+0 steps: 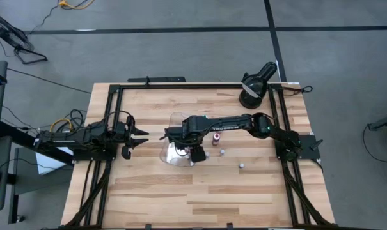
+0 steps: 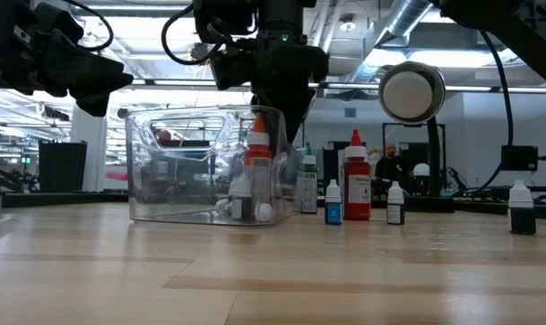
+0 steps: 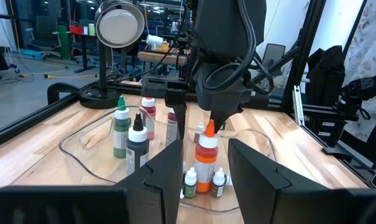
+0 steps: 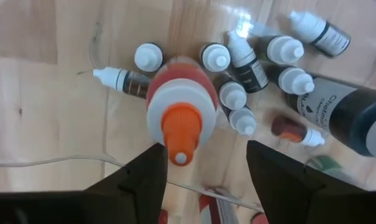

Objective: Pick & Place food coloring
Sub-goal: Put the large orange food coloring bottle into the transparent bin, then put the dark blue food coloring bottle into the transparent bin

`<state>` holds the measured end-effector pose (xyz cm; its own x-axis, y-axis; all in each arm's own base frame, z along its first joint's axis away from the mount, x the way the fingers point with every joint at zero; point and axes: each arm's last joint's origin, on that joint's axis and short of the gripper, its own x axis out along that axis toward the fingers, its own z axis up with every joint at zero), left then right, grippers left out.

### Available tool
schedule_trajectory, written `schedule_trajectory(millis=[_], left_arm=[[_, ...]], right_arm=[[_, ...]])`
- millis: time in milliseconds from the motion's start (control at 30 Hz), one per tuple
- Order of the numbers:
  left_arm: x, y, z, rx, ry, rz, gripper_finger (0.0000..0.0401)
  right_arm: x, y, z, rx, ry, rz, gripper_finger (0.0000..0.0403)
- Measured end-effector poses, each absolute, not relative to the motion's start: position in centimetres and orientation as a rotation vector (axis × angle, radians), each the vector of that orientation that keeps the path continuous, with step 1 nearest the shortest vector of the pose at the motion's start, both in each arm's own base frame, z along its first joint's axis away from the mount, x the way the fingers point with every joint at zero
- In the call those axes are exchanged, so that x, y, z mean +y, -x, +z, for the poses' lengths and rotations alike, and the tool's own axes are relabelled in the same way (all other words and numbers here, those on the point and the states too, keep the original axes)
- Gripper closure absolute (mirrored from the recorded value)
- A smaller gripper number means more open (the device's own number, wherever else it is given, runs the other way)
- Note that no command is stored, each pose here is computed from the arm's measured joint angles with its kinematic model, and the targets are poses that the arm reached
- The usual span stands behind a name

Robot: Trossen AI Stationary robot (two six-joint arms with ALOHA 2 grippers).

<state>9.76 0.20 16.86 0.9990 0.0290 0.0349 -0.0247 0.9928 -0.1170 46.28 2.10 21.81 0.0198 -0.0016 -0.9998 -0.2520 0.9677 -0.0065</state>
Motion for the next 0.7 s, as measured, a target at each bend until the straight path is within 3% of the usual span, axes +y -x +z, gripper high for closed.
schedule_trajectory(millis=[167, 533, 700], left_arm=[[0.2, -9.8, 16.9, -0.037, 0.117, 0.027, 0.0283], [0.2, -9.8, 16.8, -0.036, 0.117, 0.026, 0.0283], [0.2, -9.8, 16.9, -0.036, 0.117, 0.026, 0.0283]], right_arm=[[1.9, -45.8, 22.4, 1.568, 0.199, 0.196, 0.0202], [0.0, -44.1, 29.6, 1.332, 0.064, 0.050, 0.0206], [-0.3, -42.7, 32.7, 1.246, -0.016, -0.014, 0.0246]])
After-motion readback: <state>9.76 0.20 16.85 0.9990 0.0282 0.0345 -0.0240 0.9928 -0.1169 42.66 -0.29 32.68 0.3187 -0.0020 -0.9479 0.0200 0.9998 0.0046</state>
